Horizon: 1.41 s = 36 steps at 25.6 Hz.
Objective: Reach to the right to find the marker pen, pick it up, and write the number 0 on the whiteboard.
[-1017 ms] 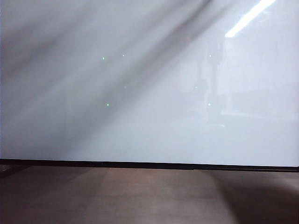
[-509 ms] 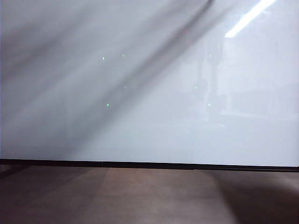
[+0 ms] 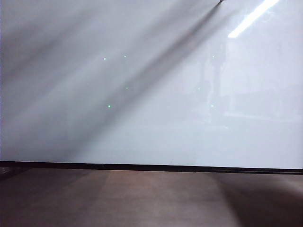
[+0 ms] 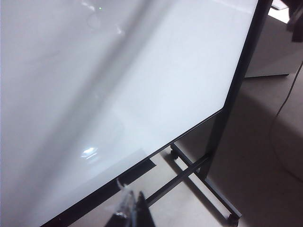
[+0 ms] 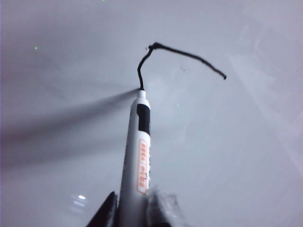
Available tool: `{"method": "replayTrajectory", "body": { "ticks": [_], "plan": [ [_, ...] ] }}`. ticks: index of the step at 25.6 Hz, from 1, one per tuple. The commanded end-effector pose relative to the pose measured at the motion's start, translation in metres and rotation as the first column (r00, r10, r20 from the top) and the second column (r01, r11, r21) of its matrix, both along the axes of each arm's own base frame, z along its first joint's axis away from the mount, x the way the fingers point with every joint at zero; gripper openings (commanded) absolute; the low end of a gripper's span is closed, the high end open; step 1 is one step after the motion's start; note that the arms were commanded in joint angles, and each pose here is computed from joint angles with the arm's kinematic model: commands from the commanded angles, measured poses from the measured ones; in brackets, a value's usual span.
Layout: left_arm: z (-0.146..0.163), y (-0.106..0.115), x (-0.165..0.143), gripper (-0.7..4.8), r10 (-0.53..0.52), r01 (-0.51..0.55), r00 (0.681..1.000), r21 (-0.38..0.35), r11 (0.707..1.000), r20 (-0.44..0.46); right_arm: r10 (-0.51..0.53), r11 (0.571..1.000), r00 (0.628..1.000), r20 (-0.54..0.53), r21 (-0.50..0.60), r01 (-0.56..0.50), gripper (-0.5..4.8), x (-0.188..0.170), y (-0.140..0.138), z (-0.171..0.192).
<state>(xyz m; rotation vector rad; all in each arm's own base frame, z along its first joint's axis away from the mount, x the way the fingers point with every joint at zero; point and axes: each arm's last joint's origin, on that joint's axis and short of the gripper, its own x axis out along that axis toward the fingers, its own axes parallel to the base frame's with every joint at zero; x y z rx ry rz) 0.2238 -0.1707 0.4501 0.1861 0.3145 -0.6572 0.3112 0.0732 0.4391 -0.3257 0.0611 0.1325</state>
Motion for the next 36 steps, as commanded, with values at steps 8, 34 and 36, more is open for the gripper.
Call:
{"method": "replayTrajectory", "body": {
  "ticks": [8,34,36],
  "plan": [
    [0.003,0.001,-0.002,-0.05,-0.006,0.006,1.0,-0.002,1.0,0.006,-0.019,1.0,0.998,-0.068,0.011,0.02,-0.05,0.012,0.002,-0.013],
    [0.002,0.001,-0.002,-0.05,-0.006,0.006,1.0,0.001,1.0,0.001,-0.026,1.0,0.982,-0.185,0.003,0.027,-0.05,0.011,0.001,-0.026],
    [0.002,0.001,-0.002,-0.06,-0.006,0.006,1.0,0.001,1.0,0.001,-0.026,1.0,0.983,-0.184,0.003,0.027,-0.05,0.011,0.001,-0.026]
  ]
}}
